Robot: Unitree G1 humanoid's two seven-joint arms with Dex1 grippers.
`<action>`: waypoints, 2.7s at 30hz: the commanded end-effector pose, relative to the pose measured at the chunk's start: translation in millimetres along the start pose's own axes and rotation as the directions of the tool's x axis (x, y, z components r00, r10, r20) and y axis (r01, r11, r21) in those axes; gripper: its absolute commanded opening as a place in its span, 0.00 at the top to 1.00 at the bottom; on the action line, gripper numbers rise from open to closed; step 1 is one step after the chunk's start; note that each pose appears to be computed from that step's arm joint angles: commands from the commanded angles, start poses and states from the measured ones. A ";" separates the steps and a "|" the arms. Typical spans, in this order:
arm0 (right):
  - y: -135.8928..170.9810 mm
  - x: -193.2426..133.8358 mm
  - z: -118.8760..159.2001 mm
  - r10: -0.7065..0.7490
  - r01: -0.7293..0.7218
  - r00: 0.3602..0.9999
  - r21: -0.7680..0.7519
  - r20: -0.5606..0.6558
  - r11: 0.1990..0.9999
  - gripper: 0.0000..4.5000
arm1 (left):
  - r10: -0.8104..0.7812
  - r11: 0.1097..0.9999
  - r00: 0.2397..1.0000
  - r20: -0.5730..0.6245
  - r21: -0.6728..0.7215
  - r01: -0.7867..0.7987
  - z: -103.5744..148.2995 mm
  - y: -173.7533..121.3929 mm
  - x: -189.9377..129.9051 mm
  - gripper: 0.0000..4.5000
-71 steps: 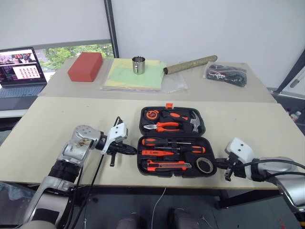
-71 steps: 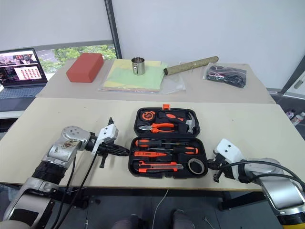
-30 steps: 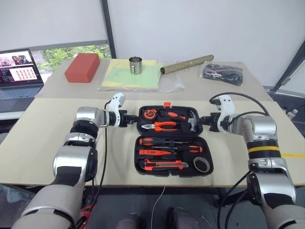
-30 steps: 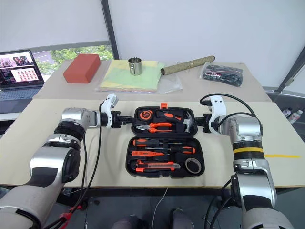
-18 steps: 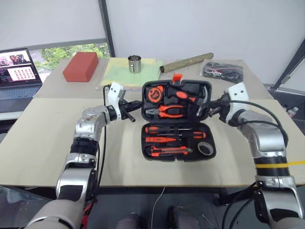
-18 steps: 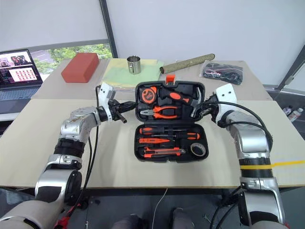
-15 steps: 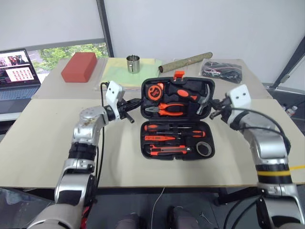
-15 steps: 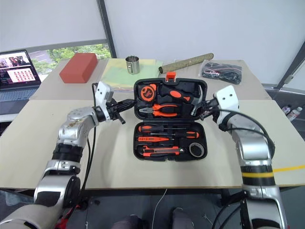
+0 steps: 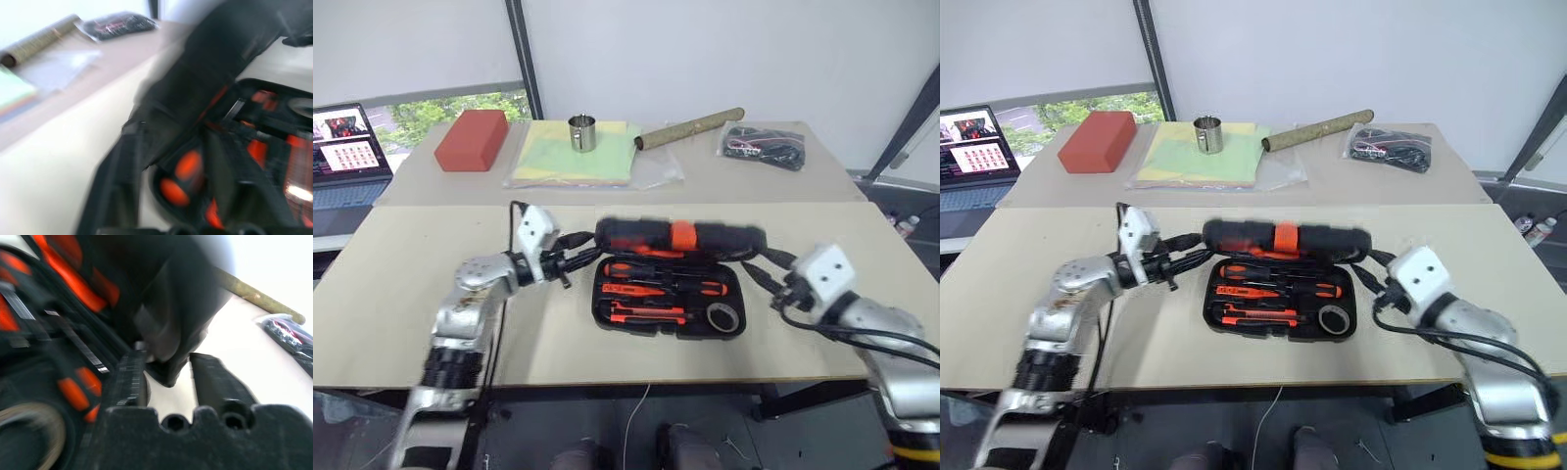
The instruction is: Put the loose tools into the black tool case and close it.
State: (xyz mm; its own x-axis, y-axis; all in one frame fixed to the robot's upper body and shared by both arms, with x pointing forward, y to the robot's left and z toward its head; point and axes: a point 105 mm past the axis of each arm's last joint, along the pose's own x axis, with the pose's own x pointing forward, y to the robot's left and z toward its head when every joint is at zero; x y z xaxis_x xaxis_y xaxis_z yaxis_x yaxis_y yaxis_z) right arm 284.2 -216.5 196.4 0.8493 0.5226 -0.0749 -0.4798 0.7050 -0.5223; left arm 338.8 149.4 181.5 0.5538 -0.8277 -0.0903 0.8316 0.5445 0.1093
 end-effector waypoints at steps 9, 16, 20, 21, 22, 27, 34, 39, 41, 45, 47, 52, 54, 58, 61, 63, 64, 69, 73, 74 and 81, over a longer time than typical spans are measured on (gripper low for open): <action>83.9 -58.3 -14.4 0.492 -0.463 0.851 0.179 -0.184 0.868 0.16 | -0.107 0.993 0.960 -0.259 -0.066 0.093 -9.3 37.3 -41.0 0.03; 103.6 -34.0 -32.3 0.534 -0.519 0.808 0.131 -0.249 0.845 0.62 | -0.050 0.976 0.983 -0.178 0.198 0.086 11.8 53.7 61.6 0.42; 106.5 -21.6 -36.2 0.546 -0.533 0.801 0.125 -0.245 0.837 0.92 | -0.078 0.925 0.964 -0.253 0.342 0.165 -0.2 40.4 97.9 0.74; 107.4 -19.7 -36.4 0.553 -0.538 0.798 0.131 -0.239 0.833 1.00 | -0.082 0.913 0.958 -0.274 0.366 0.183 -4.2 37.1 103.8 0.85; 108.4 -18.3 -36.9 0.560 -0.544 0.794 0.137 -0.235 0.828 1.00 | -0.083 0.902 0.951 -0.297 0.383 0.199 -8.2 34.5 108.5 0.90; 92.8 0.0 -49.9 0.460 -0.451 0.836 0.101 -0.298 0.887 1.00 | -0.240 0.836 0.866 -0.439 0.360 0.414 -29.2 5.6 120.5 1.00; 44.8 9.6 -60.8 0.228 -0.230 0.911 0.036 -0.345 0.973 1.00 | -0.567 0.709 0.680 -0.465 0.146 0.690 -33.1 -27.5 99.4 1.00; 29.7 2.3 -56.5 0.149 -0.141 0.935 0.051 -0.321 0.989 1.00 | -0.570 0.791 0.772 -0.280 0.067 0.608 -2.1 -18.5 102.9 1.00; 23.3 -7.2 -52.9 0.114 -0.093 0.943 0.081 -0.313 0.992 1.00 | -0.555 0.824 0.809 -0.192 0.007 0.567 12.6 -10.3 99.4 1.00; 19.0 -26.9 -39.1 0.077 -0.038 0.959 0.145 -0.273 0.989 1.00 | -0.601 0.798 0.797 -0.066 -0.106 0.593 36.4 -15.1 97.5 1.00; 21.3 -31.4 -24.2 0.073 -0.027 0.973 0.205 -0.219 0.978 1.00 | -0.640 0.768 0.765 -0.071 -0.088 0.635 36.8 -29.8 104.2 1.00; 39.6 -24.8 -10.0 0.110 -0.062 0.979 0.262 -0.173 0.963 1.00 | -0.652 0.739 0.729 -0.210 0.038 0.672 5.1 -62.6 125.2 1.00; 45.6 -17.8 -13.9 0.119 -0.066 0.976 0.272 -0.182 0.960 1.00 | -0.622 0.732 0.727 -0.291 0.115 0.672 -11.4 -69.8 132.7 1.00; 51.9 -11.9 -32.9 0.127 -0.052 0.957 0.279 -0.260 0.959 1.00 | -0.605 0.695 0.709 -0.362 0.195 0.692 -25.9 -77.6 136.4 1.00; 51.9 -13.9 -39.6 0.124 -0.039 0.949 0.282 -0.289 0.959 1.00 | -0.610 0.687 0.707 -0.359 0.205 0.697 -25.6 -79.5 137.1 1.00; 51.4 -17.3 -41.8 0.119 -0.029 0.947 0.290 -0.299 0.957 1.00 | -0.616 0.682 0.704 -0.354 0.207 0.701 -24.4 -80.4 136.9 1.00; 51.3 -19.0 -42.5 0.117 -0.025 0.946 0.290 -0.304 0.957 1.00 | -0.617 0.681 0.704 -0.352 0.208 0.702 -23.9 -80.5 136.9 1.00; 45.3 -27.0 -43.6 0.073 0.026 0.947 0.299 -0.314 0.954 1.00 | -0.624 0.655 0.691 -0.366 0.237 0.717 -24.1 -83.3 137.0 1.00; 51.0 -34.6 -54.5 0.072 0.052 0.934 0.332 -0.349 0.942 1.00 | -0.617 0.612 0.673 -0.408 0.288 0.736 -30.2 -86.2 136.9 1.00; 54.9 -35.1 -59.2 0.078 0.056 0.930 0.346 -0.360 0.937 1.00 | -0.615 0.604 0.672 -0.413 0.300 0.738 -30.9 -86.9 137.5 1.00; 66.6 -21.2 -75.5 0.087 0.065 0.925 0.378 -0.371 0.924 1.00 | -0.618 0.550 0.652 -0.439 0.351 0.758 -31.0 -94.3 143.2 1.00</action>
State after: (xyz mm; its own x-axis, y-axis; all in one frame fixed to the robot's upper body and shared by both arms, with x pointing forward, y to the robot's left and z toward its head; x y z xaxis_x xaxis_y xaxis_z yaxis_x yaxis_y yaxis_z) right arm 243.1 -216.7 87.3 0.7933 0.3766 -0.4784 -0.4826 0.8680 -0.1170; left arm 345.6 -15.5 148.7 -0.1064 -0.8695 -0.4824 0.8617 -0.3227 0.3916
